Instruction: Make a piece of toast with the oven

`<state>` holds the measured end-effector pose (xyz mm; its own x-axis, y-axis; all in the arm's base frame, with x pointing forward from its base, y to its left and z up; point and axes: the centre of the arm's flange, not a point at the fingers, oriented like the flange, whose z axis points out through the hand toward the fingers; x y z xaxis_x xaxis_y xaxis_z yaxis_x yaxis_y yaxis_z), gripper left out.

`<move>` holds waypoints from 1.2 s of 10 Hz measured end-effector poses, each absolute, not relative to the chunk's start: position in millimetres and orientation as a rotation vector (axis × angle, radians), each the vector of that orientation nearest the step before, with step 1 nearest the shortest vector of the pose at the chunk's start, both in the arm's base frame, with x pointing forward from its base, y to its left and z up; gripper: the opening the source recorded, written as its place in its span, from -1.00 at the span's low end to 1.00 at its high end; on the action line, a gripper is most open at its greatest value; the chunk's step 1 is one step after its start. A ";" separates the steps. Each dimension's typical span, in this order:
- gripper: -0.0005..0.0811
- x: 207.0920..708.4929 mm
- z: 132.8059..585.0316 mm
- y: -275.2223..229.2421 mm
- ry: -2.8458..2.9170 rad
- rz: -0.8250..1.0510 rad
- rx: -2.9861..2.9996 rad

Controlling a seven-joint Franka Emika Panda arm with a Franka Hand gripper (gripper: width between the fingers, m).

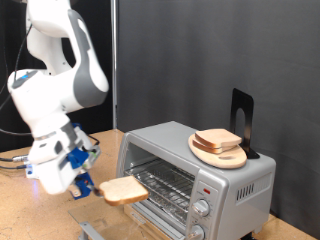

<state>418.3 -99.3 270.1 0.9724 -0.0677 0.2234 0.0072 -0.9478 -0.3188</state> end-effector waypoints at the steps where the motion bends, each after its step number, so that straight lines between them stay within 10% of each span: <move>1: -0.19 416.1 267.3 -86.2 0.030 -0.322 -2.801; 12: -0.19 414.6 284.3 -5.9 0.013 -0.237 -2.929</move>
<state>414.6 -5.9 284.3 0.9871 -0.0252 0.1582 0.0073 -0.9795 -0.2012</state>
